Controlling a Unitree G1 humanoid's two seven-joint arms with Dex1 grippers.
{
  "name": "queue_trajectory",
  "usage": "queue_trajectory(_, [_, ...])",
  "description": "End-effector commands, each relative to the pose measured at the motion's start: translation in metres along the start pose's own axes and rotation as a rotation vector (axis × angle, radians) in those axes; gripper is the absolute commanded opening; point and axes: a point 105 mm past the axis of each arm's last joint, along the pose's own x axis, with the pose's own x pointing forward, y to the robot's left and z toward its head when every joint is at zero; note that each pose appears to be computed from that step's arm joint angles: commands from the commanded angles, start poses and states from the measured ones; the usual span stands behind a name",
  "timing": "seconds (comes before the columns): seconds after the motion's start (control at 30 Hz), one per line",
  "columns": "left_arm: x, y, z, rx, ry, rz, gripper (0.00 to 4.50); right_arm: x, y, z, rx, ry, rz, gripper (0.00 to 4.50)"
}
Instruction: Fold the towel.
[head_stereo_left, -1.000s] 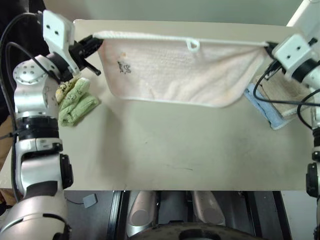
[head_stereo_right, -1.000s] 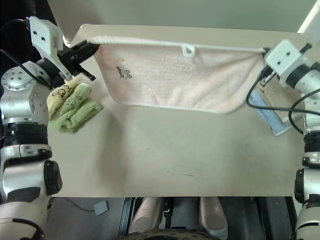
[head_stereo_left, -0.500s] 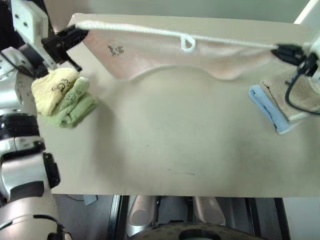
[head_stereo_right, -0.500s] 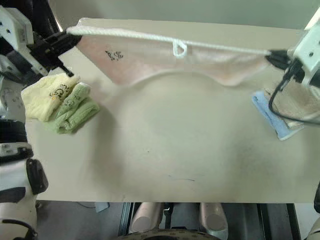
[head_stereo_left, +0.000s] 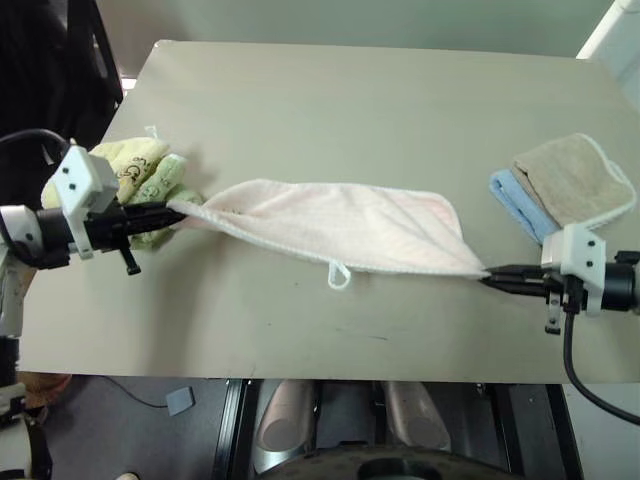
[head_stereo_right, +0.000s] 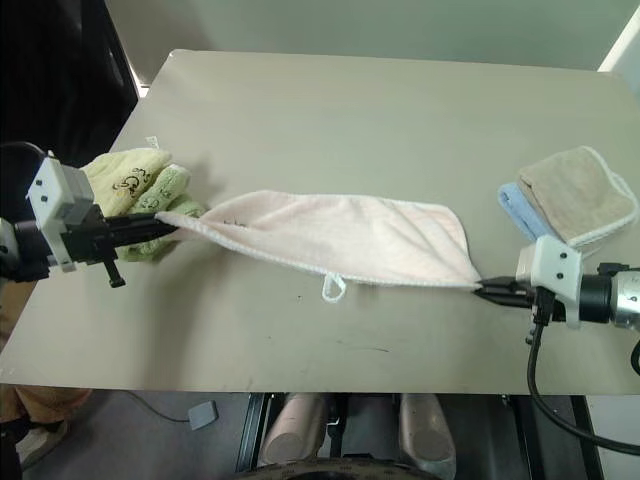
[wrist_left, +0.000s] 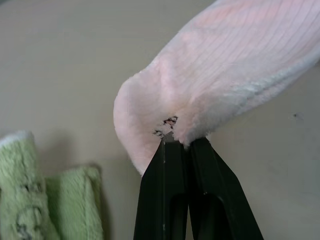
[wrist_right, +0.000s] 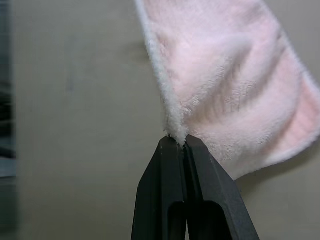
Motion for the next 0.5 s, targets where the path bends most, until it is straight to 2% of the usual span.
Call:
queue_trajectory(0.03, [-0.007,0.002,0.014,0.048,-0.007,0.016,0.00,-0.008,-0.005,0.011,-0.054,0.002,-0.015,0.03])
queue_trajectory(0.23, [-0.002,0.007,0.012,0.059,0.002,0.052,0.00,-0.003,-0.031,0.015,-0.128,0.003,-0.111,0.03])
queue_trajectory(0.5, [0.016,0.055,-0.003,0.139,0.075,0.281,0.00,0.016,-0.092,0.017,-0.228,0.015,-0.297,0.03])
